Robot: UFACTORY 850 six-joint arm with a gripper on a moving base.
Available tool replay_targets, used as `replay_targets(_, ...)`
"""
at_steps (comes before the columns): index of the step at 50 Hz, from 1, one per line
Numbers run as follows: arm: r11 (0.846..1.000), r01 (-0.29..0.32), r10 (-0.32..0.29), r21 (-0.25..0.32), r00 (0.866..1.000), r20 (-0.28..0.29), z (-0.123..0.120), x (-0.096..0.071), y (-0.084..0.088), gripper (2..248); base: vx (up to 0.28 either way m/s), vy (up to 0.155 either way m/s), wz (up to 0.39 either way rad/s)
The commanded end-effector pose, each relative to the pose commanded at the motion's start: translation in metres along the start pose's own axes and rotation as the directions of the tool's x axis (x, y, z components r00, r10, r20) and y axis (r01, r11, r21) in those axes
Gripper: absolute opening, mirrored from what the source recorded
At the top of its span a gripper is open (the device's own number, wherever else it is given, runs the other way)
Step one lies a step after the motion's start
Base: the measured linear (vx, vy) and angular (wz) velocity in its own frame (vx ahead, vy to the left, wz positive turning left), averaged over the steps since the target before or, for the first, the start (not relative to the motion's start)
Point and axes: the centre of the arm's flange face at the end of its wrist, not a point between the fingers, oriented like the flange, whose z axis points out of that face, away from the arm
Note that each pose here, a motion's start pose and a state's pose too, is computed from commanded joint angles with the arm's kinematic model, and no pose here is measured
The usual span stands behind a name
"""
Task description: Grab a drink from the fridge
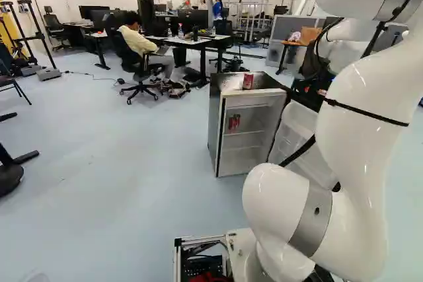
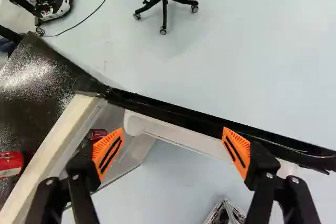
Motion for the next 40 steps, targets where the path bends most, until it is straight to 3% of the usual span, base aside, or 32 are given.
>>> replay_targets(15,1.000,-0.025,0.025,-0.015,1.000,-0.007,0.011,0.019,0.016,247,0.000,0.000,0.000)
replay_targets(40,0.998,-0.061,0.062,-0.036,0.998,0.032,0.032,0.045,0.040,247,0.000,0.000,0.000)
